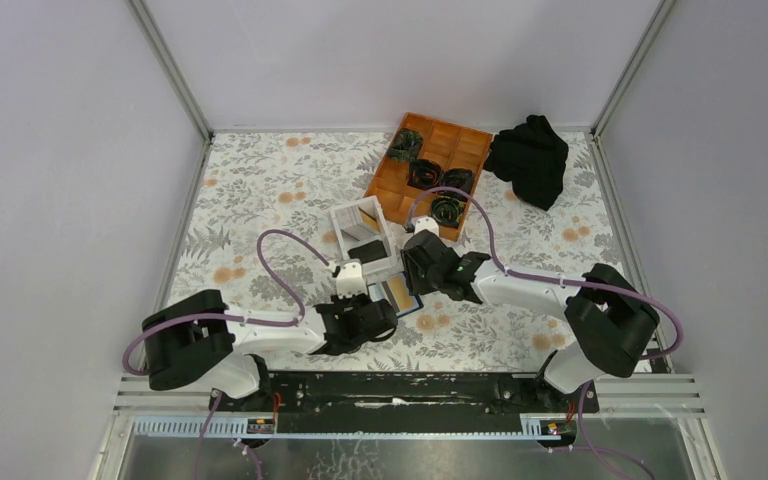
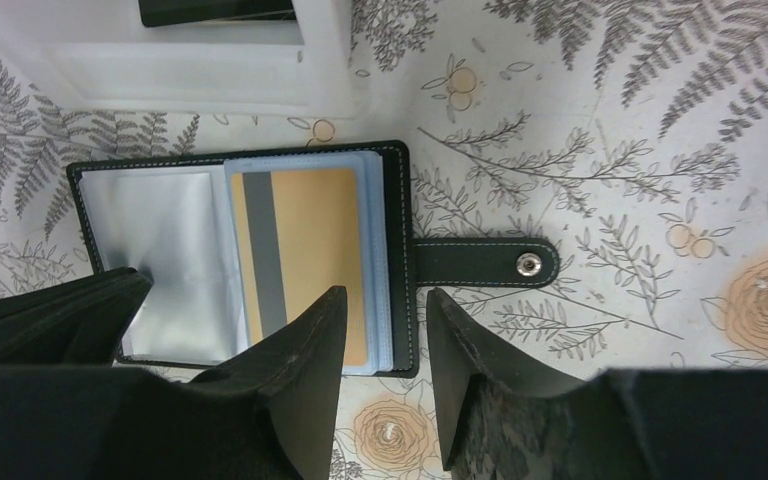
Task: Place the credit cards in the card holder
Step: Insert the credit card into the card holder.
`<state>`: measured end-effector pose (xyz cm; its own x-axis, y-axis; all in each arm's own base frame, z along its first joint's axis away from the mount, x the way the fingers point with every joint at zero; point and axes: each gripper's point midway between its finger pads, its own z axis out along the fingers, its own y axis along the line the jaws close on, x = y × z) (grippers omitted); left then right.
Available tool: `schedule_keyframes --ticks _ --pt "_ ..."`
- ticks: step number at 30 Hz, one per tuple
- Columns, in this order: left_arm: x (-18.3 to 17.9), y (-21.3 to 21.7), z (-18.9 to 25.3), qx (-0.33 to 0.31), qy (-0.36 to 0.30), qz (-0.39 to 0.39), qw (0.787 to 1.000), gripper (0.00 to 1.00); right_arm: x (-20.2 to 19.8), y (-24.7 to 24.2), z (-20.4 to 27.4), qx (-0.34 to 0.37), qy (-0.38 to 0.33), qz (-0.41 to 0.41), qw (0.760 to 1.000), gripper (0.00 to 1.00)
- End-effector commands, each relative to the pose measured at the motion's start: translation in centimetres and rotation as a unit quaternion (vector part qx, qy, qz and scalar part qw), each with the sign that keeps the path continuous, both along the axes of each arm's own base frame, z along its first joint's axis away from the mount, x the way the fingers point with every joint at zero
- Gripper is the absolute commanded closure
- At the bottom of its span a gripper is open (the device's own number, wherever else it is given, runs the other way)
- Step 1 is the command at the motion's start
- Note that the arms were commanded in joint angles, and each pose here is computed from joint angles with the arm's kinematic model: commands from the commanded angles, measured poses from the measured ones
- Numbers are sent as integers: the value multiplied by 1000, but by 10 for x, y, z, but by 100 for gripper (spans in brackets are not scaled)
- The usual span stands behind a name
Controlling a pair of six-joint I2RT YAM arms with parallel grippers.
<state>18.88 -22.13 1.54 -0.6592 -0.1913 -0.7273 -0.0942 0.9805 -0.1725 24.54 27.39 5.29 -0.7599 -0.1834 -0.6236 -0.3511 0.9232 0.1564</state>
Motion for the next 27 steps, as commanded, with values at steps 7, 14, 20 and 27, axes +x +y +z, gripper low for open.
schedule_keyframes --ticks 7,14,20,27 --pt "-5 11 -7 8 4 6 1000 100 -14 19 -15 37 33 18 999 57" --pt "-5 11 -7 8 3 5 1000 100 -25 30 -20 73 56 32 995 57" --pt "-5 11 -7 8 3 4 1000 100 -29 35 -21 89 65 37 993 57" --pt "-5 12 -9 11 4 5 1000 100 -32 39 -18 107 68 41 991 57"
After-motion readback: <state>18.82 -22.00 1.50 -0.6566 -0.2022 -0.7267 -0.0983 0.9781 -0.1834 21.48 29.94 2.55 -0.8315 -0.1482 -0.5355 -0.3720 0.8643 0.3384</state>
